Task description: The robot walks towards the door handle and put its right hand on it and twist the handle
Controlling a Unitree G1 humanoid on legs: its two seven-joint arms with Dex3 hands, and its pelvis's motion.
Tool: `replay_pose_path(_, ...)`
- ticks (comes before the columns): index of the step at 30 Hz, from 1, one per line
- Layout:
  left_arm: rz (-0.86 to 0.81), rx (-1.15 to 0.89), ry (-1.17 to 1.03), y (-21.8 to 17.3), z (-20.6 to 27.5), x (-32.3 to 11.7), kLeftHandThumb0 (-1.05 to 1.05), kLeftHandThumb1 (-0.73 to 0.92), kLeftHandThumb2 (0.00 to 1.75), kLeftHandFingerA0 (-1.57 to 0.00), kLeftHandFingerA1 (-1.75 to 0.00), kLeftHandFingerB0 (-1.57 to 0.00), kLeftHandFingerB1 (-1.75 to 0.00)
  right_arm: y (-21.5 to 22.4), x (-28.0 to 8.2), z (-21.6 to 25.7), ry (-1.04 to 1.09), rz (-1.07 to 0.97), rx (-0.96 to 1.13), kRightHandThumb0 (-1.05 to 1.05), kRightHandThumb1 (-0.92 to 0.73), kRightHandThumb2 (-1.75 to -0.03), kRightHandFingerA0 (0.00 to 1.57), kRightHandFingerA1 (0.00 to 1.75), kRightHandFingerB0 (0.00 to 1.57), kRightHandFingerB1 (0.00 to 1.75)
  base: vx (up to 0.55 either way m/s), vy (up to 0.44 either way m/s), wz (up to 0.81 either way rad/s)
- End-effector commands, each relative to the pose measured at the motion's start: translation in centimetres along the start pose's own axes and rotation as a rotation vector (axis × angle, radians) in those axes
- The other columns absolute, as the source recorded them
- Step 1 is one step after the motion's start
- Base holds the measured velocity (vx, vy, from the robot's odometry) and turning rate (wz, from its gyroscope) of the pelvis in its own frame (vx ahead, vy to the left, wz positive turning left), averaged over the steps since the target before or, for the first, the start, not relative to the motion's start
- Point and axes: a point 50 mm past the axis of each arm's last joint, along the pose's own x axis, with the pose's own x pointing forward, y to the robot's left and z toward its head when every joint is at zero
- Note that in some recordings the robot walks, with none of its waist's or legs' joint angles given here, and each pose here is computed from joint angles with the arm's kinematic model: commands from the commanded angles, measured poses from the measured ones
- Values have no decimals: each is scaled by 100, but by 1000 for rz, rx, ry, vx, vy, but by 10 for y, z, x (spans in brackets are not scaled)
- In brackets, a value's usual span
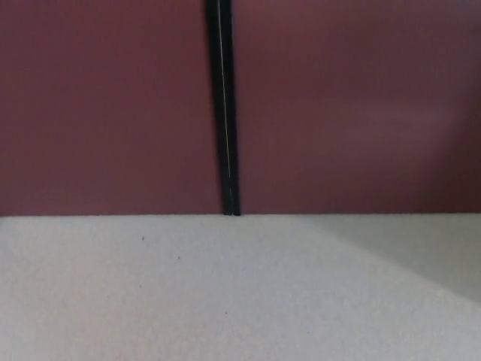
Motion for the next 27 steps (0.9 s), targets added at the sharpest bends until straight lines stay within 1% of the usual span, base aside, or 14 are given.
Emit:
replay_pose_path(1, 21, 13, 15, 5, -3, -1, -4, 47, 89, -30, -54, -18, -48, 27, -46, 6, -165, 129, 44, -49, -61, -59, 30, 33, 28, 31, 121, -97, -2)
replay_pose_path(2, 21, 11, 15, 5, -3, -1, -4, 47, 89, -30, -54, -18, -48, 21, -34, 6, -142, 131, -26, -50, -59, -58, 29, 33, 27, 31, 152, -80, -5)
replay_pose_path(3, 22, 11, 14, 5, -3, -1, -4, 47, 89, -30, -54, -18, -48, 13, -20, 7, -103, 135, -33, -50, -59, -58, 29, 33, 27, 31, 148, -50, -1)
replay_pose_path(4, 22, 16, 11, 5, -3, -2, -4, 47, 89, -30, -54, -18, -48, 9, -5, -2, -28, 50, -26, -51, -57, -58, 29, 33, 27, 31, 151, -40, -10)
replay_pose_path(5, 23, 17, 14, 5, -4, -2, -4, 47, 89, -30, -54, -18, -48, 9, -3, -6, 8, 10, -24, -52, -54, -57, 32, 34, 28, 31, 156, -36, -3)
replay_pose_path(9, 21, 27, 16, 5, -4, -2, -4, 47, 89, -29, -53, -18, -48, 8, -3, -6, 3, 8, -8, -50, -53, -57, 32, 35, 30, 32, 220, 47, -3)
replay_pose_path(15, 19, 70, 12, 5, -3, -2, -4, 47, 89, -29, -53, -18, -48, 7, -1, -6, 26, 19, -20, -50, -54, -57, 32, 35, 30, 32, 171, 185, 1)
replay_pose_path(19, 18, 130, 9, 5, -2, -2, -4, 46, 89, -28, -53, -18, -48, 9, 1, -4, 32, 26, -46, -52, -55, -57, 32, 35, 30, 32, 112, -52, 3)
replay_pose_path(22, 15, 166, -4, 5, 3, 0, -4, 46, 88, -28, -53, -17, -48, 12, 4, 1, 25, 30, -39, -53, -55, -57, 32, 35, 29, 32, 129, -194, 3)
replay_pose_path(24, 13, 173, -5, 5, 3, 0, -4, 46, 88, -28, -53, -17, -48, 12, 4, 1, 27, 30, -36, -52, -55, -57, 32, 35, 29, 32, 168, -111, -49)
replay_pose_path(27, 15, 177, -10, 5, 5, 0, -4, 46, 88, -30, -54, -17, -48, 15, 5, 4, 28, 35, -44, -52, -55, -57, 33, 35, 29, 31, 165, -76, 13)
